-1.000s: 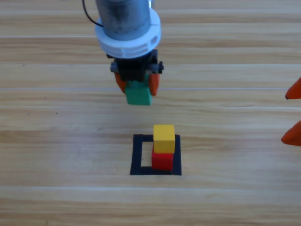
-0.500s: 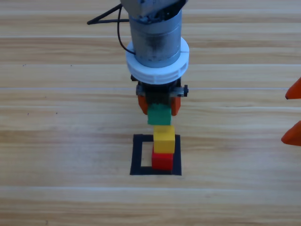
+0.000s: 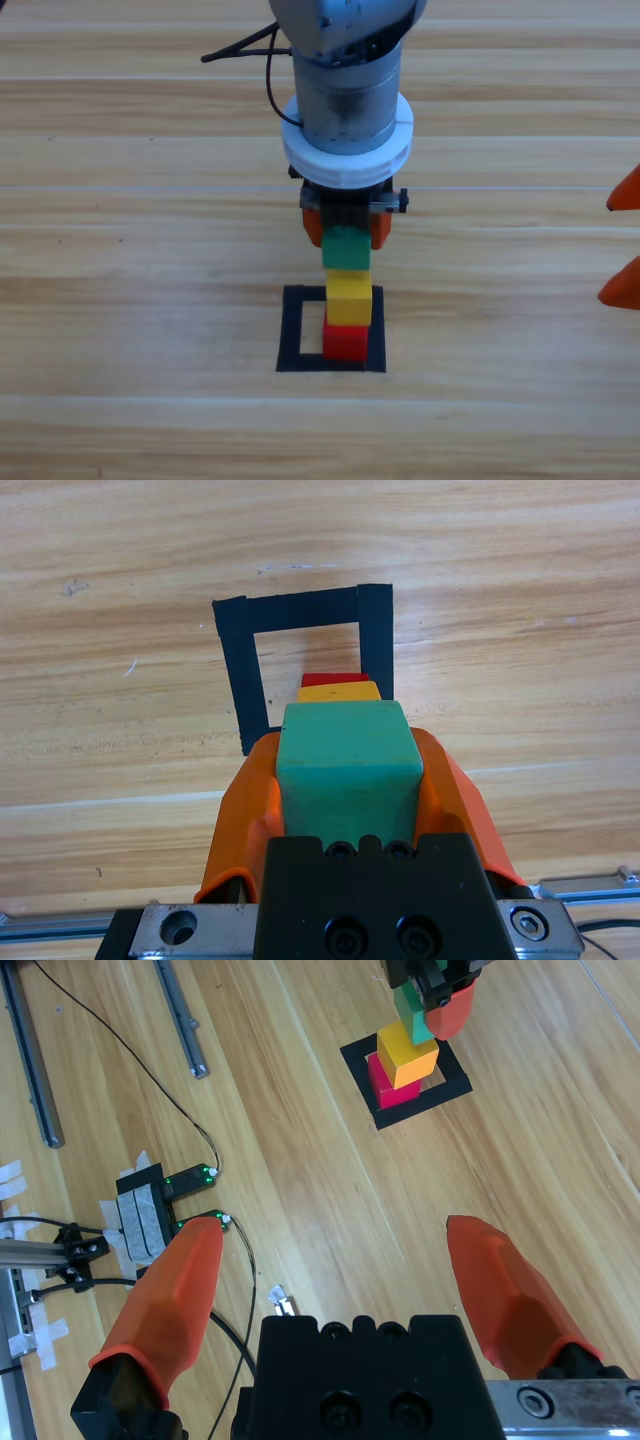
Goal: Stack the blocks in the rectangular block: red at the bottom, yellow in the middle, green on top
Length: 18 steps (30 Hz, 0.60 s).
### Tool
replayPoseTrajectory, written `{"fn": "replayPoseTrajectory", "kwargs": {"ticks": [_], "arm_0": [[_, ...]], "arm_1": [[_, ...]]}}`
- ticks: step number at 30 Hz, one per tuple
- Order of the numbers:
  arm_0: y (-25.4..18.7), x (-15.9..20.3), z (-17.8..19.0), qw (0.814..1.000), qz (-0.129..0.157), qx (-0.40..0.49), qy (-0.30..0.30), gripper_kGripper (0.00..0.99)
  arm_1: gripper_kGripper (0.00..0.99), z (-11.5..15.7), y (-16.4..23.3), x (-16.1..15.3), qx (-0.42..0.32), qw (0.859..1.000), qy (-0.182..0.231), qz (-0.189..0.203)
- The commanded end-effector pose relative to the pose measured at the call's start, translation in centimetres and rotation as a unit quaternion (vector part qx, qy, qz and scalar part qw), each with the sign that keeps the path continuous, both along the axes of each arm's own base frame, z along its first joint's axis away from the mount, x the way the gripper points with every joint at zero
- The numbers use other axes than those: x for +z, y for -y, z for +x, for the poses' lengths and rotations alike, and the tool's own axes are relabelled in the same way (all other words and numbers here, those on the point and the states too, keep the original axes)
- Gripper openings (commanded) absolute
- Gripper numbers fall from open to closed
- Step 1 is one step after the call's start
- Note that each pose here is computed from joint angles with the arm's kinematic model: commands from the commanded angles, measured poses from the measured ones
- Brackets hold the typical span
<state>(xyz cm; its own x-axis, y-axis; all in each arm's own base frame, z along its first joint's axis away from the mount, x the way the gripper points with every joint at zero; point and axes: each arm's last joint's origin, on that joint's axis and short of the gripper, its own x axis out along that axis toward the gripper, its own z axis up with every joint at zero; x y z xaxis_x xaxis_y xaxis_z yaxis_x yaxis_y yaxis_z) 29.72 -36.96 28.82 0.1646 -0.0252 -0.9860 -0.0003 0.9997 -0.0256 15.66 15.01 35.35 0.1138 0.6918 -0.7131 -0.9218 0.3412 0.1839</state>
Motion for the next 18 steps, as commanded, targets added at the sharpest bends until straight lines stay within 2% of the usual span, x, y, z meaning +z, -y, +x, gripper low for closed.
{"fn": "replayPoseTrajectory", "kwargs": {"ticks": [1,18], "arm_0": [[1.28,-2.77,-0.04,0.999,0.028,-0.010,-0.014,0.000],[0.78,-2.69,-0.43,0.999,0.035,-0.010,-0.020,0.000]], "arm_1": [[0.986,0.05,0.58,-0.66,-0.009,1.000,-0.006,0.000],[0.986,0.36,0.35,-0.94,-0.010,1.000,-0.012,-0.004]]}}
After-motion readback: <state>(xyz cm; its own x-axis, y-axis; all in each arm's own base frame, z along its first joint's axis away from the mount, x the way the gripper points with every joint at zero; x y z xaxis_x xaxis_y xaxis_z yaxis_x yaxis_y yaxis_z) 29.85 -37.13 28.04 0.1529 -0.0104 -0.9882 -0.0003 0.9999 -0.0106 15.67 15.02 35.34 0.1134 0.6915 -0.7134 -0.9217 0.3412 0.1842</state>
